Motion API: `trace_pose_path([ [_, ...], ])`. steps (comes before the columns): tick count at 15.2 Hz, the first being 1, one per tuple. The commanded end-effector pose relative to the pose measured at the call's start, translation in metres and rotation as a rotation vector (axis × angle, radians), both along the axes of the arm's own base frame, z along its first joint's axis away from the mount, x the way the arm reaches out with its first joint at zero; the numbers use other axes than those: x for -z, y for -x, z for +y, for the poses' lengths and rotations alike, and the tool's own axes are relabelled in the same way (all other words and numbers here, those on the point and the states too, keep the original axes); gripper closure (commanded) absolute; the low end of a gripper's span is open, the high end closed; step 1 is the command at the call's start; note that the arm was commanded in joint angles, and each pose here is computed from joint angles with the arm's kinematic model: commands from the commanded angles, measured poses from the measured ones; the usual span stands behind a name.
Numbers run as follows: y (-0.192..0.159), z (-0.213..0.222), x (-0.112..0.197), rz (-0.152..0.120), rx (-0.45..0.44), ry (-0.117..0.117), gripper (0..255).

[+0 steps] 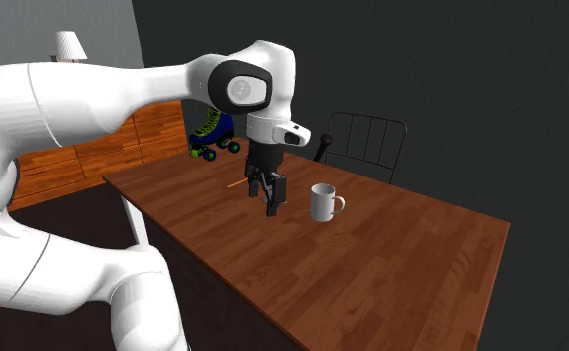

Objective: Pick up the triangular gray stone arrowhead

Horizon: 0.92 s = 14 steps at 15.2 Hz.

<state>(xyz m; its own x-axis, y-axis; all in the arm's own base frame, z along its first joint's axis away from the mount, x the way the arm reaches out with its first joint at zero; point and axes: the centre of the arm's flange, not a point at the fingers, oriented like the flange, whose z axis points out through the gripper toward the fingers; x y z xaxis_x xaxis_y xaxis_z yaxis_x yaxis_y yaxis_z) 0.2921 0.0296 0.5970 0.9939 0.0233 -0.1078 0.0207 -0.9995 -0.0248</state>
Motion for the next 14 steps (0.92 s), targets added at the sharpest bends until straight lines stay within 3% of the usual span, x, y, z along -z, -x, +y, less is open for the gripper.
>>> trace_pose_path([
  [1,0.000,0.000,0.000,0.000,0.000,0.000,0],
  [14,-0.062,0.143,0.069,-0.052,0.134,0.030,0],
])
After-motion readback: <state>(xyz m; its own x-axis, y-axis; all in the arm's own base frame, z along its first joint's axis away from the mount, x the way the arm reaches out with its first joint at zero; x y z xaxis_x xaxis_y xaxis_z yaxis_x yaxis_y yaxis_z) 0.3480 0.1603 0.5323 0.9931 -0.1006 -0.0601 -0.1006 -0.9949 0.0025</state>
